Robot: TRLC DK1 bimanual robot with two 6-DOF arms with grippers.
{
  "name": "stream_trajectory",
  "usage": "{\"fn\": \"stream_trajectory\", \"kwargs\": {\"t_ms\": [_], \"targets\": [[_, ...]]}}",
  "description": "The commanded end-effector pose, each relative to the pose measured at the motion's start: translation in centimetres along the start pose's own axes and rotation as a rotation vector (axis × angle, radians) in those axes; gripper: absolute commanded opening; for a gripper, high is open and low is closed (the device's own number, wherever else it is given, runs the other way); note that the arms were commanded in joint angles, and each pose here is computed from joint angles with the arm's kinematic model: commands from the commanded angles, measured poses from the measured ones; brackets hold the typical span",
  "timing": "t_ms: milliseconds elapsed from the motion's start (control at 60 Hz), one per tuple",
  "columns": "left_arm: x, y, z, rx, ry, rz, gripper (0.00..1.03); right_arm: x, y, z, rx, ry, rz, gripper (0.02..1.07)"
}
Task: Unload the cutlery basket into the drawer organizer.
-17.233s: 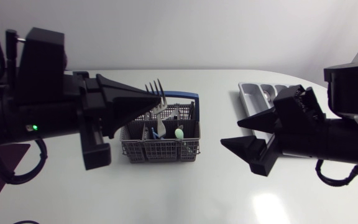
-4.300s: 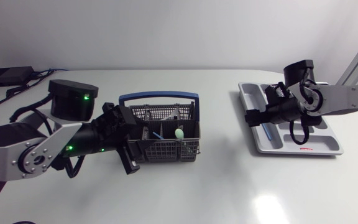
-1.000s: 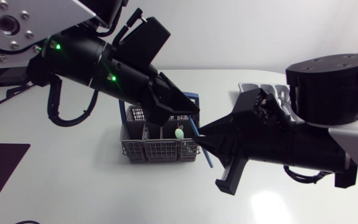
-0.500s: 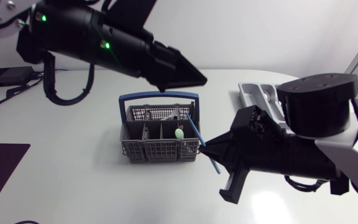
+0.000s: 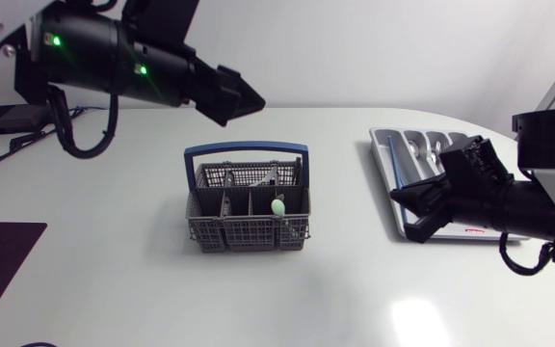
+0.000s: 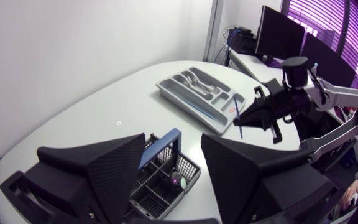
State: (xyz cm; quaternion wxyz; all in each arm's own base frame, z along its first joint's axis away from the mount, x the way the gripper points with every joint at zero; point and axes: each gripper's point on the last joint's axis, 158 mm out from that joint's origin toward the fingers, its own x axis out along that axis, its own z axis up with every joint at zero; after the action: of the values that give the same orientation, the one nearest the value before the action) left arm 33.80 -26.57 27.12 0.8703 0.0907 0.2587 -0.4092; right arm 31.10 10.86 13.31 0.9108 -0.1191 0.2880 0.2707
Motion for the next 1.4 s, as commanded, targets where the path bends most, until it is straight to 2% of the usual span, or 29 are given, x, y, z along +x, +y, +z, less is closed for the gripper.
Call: {"fn": "stream_trajectory", "kwargs": {"t_ms": [0,200,400,633,900,967,1217,1317,1383], "targets": [[0.4,-0.6,-2.2,0.038,0.041,0.018,0.61,0.8,-3.7,-0.4,0.054,0.020,-0.064,0.09],[2.1,-1.6,-5.7,0.087,0.118,0.073,0.60,3.1,-10.2,-1.9,0.197,0.078,-0.160,0.09],[3.6,-2.1,-8.2,0.091,0.176,0.076,0.59,6.2,-14.4,-4.2,0.321,0.162,-0.197,0.09],[5.0,-2.0,-10.3,0.082,0.225,0.077,0.59,9.5,-17.3,-6.5,0.402,0.239,-0.263,0.09],[6.5,-2.3,-12.4,0.075,0.282,0.063,0.55,12.0,-18.3,-8.9,0.451,0.309,-0.276,0.13],[6.9,-2.3,-12.9,0.074,0.291,0.061,0.52,12.1,-18.4,-9.0,0.452,0.313,-0.278,0.25],[8.6,-2.4,-14.2,0.060,0.324,0.053,0.51,11.5,-18.2,-8.9,0.463,0.309,-0.282,0.89],[9.2,-2.4,-14.5,0.055,0.336,0.051,0.47,10.7,-17.8,-8.5,0.462,0.297,-0.286,1.01],[9.5,-2.2,-14.6,0.049,0.340,0.052,0.47,10.2,-17.6,-8.3,0.458,0.290,-0.289,1.02]]}}
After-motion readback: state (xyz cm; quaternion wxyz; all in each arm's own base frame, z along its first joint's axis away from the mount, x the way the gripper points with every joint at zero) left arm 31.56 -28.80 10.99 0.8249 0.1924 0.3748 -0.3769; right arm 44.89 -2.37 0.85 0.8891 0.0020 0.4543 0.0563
